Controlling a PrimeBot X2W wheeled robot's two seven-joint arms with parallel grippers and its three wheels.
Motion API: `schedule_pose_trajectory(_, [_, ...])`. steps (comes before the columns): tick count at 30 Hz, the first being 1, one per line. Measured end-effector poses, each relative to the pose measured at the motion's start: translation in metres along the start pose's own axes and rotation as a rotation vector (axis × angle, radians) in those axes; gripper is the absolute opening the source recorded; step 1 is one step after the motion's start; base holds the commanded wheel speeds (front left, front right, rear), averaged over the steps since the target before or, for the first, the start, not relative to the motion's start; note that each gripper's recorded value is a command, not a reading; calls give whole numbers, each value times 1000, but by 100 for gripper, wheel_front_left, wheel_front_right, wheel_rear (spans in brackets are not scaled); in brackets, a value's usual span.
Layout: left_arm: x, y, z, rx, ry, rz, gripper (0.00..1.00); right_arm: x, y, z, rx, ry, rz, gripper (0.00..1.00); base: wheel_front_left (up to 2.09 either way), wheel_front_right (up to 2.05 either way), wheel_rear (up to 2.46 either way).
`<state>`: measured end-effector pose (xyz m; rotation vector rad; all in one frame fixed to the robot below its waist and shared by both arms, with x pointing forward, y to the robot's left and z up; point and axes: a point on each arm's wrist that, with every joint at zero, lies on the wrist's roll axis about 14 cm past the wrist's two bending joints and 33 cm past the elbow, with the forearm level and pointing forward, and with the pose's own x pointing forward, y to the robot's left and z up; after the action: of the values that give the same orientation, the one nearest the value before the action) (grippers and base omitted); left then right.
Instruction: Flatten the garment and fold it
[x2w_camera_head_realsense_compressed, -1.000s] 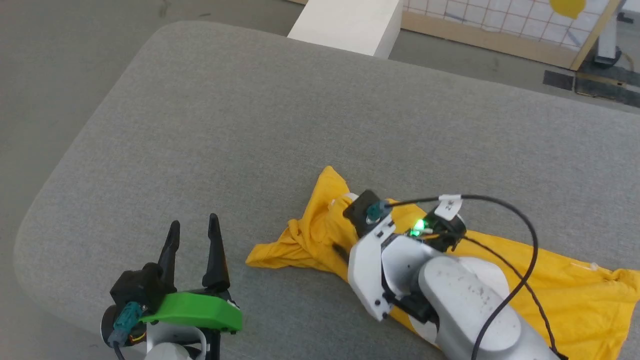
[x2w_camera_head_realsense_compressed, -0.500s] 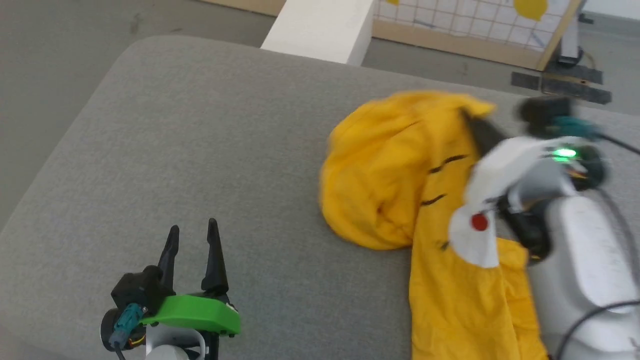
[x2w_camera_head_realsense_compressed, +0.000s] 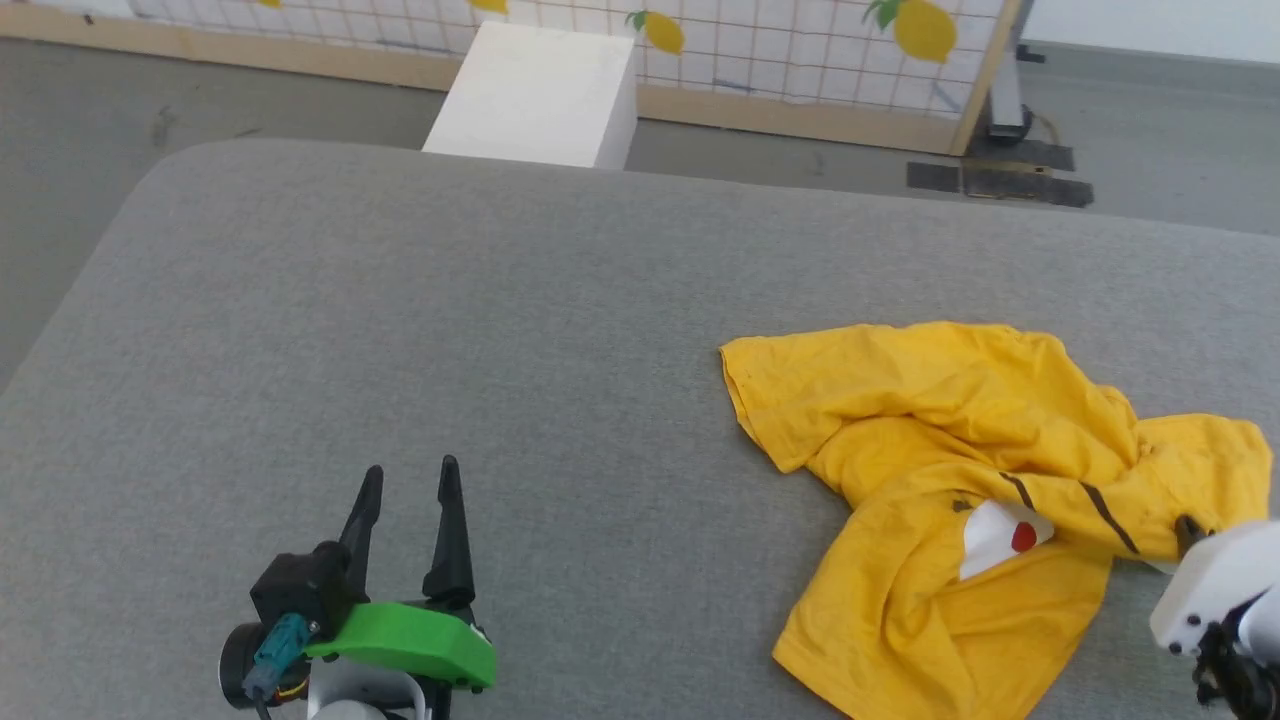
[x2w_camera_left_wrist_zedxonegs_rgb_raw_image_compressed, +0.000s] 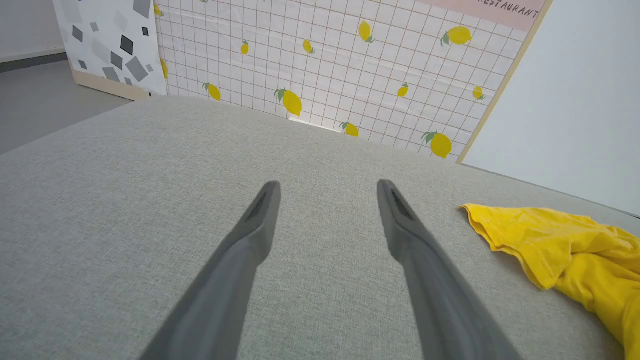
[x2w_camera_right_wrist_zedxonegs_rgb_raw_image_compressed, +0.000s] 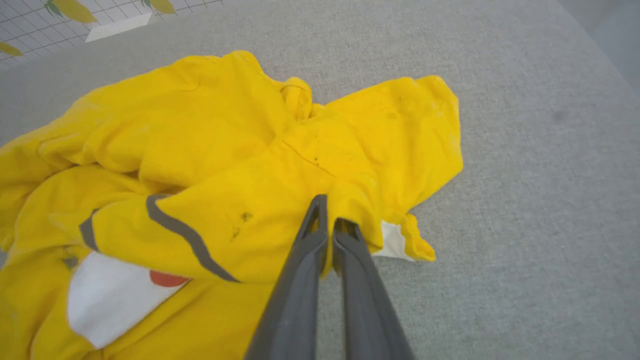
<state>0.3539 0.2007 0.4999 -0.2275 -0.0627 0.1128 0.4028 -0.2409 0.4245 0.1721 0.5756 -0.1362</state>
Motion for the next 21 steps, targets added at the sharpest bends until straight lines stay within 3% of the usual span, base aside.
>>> schedule_pose_trajectory(1, [1,-3,-1,-2,3,-11,100,-4,-5,-4,10,4,-8,100,0,0,0])
schedule_pose_trajectory(8, [6,-33,-12,-57,38,-93,100,-36,-15,16,24,-205,-1,100,0,0,0])
schedule_pose_trajectory(13, [36,-82,-18,-59,103,-210,100,-59,5,30,-6,-358,65,100,0,0,0])
schedule_pose_trajectory(17, [74,-128,-22,-4,184,-313,100,-66,13,35,-2,-436,92,100,0,0,0])
schedule_pose_trajectory(21, [106,-153,-45,94,324,-357,100,-63,18,23,21,-420,110,100,0,0,0])
